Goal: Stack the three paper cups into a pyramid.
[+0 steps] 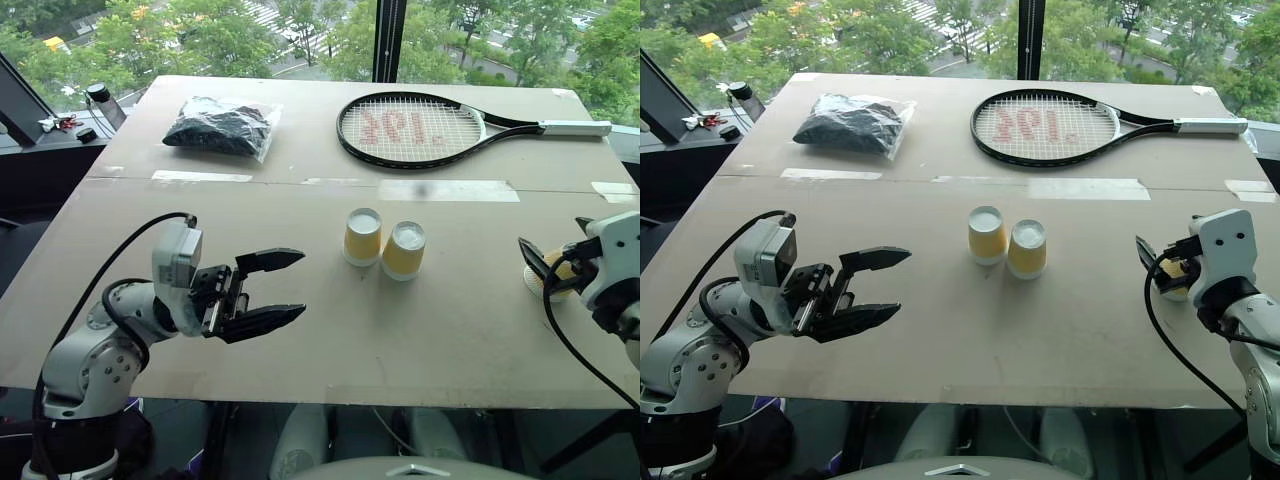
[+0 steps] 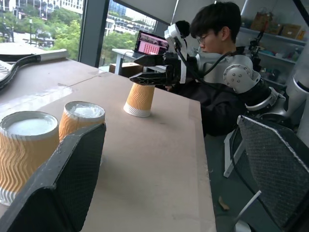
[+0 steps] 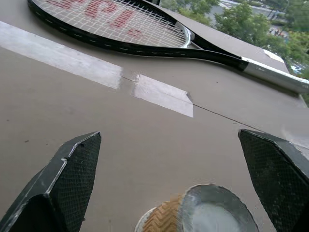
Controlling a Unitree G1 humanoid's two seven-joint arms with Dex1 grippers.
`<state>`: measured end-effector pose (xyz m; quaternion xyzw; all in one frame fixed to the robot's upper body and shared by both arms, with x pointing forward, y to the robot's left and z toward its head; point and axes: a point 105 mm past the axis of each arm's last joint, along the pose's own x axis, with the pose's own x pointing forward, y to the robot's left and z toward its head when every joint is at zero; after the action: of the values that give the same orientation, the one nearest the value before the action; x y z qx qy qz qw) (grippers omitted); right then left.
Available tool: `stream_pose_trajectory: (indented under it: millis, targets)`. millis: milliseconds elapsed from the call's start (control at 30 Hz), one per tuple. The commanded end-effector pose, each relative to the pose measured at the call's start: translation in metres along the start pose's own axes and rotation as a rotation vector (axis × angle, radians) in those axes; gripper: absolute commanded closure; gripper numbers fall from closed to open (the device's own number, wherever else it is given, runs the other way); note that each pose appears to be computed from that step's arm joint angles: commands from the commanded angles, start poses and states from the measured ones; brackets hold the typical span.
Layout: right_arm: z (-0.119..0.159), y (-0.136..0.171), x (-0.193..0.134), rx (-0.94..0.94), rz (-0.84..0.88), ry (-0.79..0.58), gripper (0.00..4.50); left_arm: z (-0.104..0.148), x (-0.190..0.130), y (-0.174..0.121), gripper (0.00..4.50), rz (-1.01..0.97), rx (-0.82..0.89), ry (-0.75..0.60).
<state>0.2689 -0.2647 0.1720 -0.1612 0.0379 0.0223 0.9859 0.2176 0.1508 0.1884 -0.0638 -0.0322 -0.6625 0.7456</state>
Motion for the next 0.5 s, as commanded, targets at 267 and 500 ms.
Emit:
stream_pose_trajectory:
  millis: [267, 500]
  targets:
    - [-0.029, -0.014, -0.009, 0.117, -0.128, 0.077, 0.01, 0.010, 0.001, -0.007, 0.00, -0.087, 0.036, 0.013]
    - [-0.041, -0.016, -0.007, 0.221, -0.173, 0.090, 0.01, 0.012, 0.010, -0.009, 0.00, -0.102, 0.052, 0.015]
